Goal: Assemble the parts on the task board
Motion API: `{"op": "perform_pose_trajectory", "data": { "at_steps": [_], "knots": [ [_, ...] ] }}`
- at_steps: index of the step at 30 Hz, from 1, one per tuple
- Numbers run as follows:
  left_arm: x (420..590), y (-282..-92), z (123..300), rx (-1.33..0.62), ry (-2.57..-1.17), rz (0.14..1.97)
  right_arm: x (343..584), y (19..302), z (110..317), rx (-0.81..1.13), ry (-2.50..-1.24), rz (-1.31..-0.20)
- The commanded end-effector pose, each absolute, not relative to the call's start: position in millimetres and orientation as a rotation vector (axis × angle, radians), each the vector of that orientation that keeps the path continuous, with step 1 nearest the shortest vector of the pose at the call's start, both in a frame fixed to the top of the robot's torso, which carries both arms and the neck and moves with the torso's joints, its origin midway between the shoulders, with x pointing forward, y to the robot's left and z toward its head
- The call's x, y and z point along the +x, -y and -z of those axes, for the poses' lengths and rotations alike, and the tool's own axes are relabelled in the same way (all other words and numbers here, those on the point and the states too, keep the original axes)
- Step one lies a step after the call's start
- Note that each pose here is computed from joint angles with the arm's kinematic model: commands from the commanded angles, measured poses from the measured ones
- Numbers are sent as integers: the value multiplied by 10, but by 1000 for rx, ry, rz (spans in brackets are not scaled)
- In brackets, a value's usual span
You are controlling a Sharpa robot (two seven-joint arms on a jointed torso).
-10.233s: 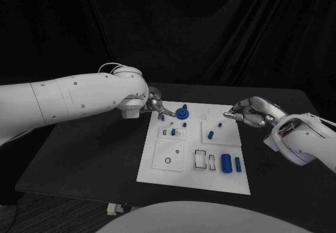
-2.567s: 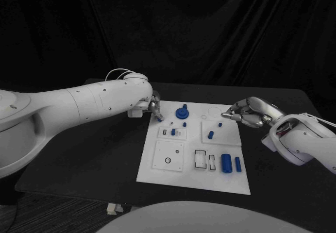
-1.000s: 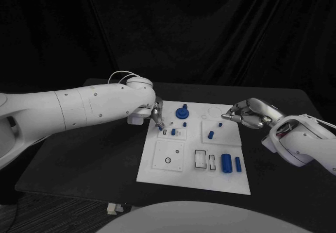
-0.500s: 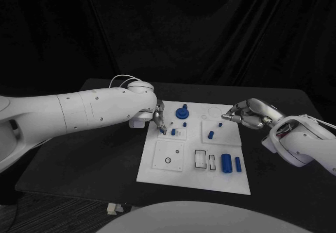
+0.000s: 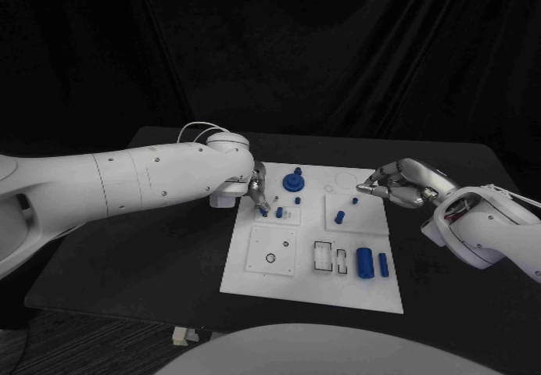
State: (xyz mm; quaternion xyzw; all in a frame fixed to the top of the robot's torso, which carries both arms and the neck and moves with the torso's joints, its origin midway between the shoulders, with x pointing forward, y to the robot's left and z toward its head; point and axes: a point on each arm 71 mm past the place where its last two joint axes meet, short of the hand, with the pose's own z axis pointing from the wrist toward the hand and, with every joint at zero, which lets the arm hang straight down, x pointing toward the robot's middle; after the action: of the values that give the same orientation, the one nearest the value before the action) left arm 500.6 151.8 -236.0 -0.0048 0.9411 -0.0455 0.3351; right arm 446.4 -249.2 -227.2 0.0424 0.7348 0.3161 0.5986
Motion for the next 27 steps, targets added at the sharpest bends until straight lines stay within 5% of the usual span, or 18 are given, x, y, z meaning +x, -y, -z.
{"op": "perform_pose_trajectory", "data": {
  "at_steps": [1, 27],
  "knots": [
    [4992, -1500, 2381, -9, -2464, 113, 4461, 2496, 2280, 102, -1704, -724],
    [4985, -1493, 2433, 29, -2509, 74, 4458, 2483, 2281, 101, -1704, -727]
  ]
}}
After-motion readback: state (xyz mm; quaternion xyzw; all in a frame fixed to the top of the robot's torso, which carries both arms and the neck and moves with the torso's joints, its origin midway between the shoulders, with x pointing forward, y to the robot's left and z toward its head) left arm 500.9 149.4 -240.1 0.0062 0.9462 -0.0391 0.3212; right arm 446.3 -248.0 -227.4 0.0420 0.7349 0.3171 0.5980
